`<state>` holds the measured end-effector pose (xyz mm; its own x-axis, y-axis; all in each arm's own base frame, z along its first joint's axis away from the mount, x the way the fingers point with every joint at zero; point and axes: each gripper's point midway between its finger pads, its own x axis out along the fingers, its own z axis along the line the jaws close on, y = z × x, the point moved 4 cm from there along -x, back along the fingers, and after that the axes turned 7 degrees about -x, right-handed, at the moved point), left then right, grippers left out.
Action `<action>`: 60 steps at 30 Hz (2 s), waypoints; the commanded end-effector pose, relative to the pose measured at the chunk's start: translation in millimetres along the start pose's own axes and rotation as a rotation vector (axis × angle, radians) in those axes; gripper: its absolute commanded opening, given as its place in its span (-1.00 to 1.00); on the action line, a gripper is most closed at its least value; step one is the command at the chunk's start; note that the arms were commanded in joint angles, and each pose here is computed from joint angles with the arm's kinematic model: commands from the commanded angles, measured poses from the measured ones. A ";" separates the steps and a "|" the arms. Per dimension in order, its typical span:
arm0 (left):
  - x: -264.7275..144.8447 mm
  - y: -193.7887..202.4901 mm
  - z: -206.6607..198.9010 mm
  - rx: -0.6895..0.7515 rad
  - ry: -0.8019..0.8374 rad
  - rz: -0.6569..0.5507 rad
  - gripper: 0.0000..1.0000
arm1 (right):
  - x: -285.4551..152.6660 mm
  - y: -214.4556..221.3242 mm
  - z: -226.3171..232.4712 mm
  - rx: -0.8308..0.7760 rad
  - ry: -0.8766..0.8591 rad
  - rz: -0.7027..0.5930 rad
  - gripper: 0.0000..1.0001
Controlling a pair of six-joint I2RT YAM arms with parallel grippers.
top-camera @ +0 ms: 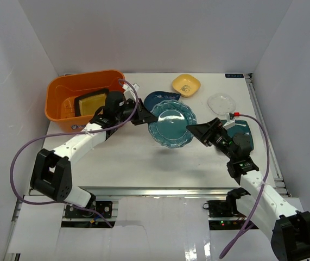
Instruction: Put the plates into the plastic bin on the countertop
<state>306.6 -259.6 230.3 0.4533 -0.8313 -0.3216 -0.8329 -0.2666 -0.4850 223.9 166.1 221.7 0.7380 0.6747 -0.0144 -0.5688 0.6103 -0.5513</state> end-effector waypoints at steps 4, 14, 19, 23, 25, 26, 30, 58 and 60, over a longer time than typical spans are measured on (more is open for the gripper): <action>-85.1 -87.2 -48.6 0.009 0.085 -0.355 -1.00 | 0.5 -15.4 34.7 -0.141 -0.122 -0.009 0.80; -222.9 -199.0 46.6 -0.198 -0.212 -0.812 -1.00 | 13.8 -9.8 -4.6 -0.240 0.029 0.037 0.85; -236.1 -212.9 106.9 -0.309 -0.356 -0.861 -1.00 | 34.4 -7.8 -35.5 -0.262 0.131 0.080 0.88; -239.8 -213.5 134.6 -0.317 -0.460 -0.906 -1.00 | 55.6 -12.2 -59.3 -0.287 0.194 0.080 0.89; -237.7 -215.6 151.5 -0.325 -0.507 -0.901 -1.00 | 67.9 -9.1 -72.6 -0.262 0.217 0.084 0.90; -237.0 -219.9 153.5 -0.323 -0.514 -0.900 -1.00 | 75.0 -9.8 -72.5 -0.261 0.207 0.080 0.90; -230.8 -221.7 180.3 -0.343 -0.572 -0.876 -1.00 | 114.5 -8.1 -91.2 -0.242 0.279 0.085 0.93; -242.2 -213.2 70.1 -0.017 -0.461 -0.933 0.96 | 241.8 10.4 -205.0 -0.023 0.540 0.102 -0.06; -233.3 -202.6 54.1 -0.005 -0.442 -0.899 0.96 | 238.1 12.2 -205.1 -0.006 0.535 0.087 -0.32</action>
<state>397.7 39.3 350.5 0.9925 0.0165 -0.1213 -0.0701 -0.7358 -0.6736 472.9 250.2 55.1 0.7788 0.4331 -0.4537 -0.6271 0.5259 -0.5746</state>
